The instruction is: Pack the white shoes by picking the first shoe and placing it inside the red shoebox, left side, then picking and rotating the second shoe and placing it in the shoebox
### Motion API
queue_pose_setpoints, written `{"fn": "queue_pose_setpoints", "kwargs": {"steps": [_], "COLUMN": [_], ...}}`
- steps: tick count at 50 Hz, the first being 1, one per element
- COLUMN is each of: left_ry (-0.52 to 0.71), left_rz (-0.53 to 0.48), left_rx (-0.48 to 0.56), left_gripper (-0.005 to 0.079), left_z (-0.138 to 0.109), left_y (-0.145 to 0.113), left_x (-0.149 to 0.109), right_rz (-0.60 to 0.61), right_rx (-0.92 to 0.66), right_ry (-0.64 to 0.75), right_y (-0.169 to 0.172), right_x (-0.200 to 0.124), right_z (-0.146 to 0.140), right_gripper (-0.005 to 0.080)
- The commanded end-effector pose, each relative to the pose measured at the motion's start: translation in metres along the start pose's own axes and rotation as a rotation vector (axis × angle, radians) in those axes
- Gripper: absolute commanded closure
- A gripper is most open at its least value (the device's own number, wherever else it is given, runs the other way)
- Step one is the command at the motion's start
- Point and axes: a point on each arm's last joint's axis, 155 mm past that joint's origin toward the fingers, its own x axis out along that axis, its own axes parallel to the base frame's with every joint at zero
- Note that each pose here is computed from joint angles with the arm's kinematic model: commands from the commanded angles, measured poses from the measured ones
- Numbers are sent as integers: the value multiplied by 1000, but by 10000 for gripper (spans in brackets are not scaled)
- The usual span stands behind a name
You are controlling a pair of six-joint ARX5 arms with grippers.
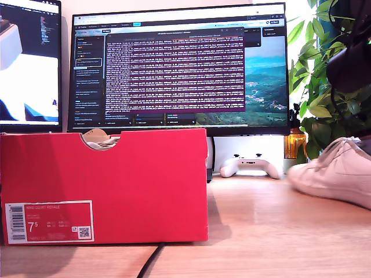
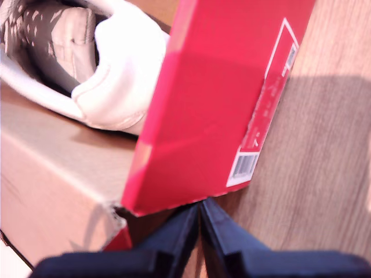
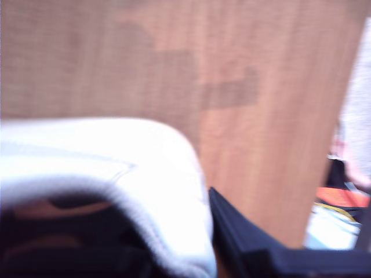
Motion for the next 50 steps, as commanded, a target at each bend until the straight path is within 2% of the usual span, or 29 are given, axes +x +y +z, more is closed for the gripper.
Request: {"fn": "queue_pose_setpoints", "kwargs": {"steps": [1,6,12,17,25,27,31,36,44,50], "left_ry": [-15,-15,-15,-15,-15,-15,-15,-15,-15,-15], "left_rz": [4,4,4,4,4,4,4,4,4,4], "left_rx": [-5,-5,-5,-5,-5,-5,-5,-5,-5,-5], "left_gripper": [754,754,754,754,754,754,754,754,754,754], "left_z": [5,5,5,5,5,5,5,5,5,5], "left_y": [3,3,3,3,3,3,3,3,3,3], "left_x": [-1,-1,-1,-1,-1,-1,-1,-1,-1,-1], "right_rz": [-22,-10,15,53,140,164,198,284,470,644], "right_rx": [-15,-98,-195,-338,-679,-728,-924,-1058,-1233,-1435], "right_ry": [0,-29,-130,-216,-300,-304,-332,-351,-404,-457], "right_y": [-7,-4,2,13,42,47,58,73,99,117], "right_x": [2,-4,-22,-43,-79,-86,-101,-125,-171,-207], "right_z": [2,12,33,51,62,61,60,55,42,16], "right_gripper": [763,763,763,762,763,763,763,763,763,763]}}
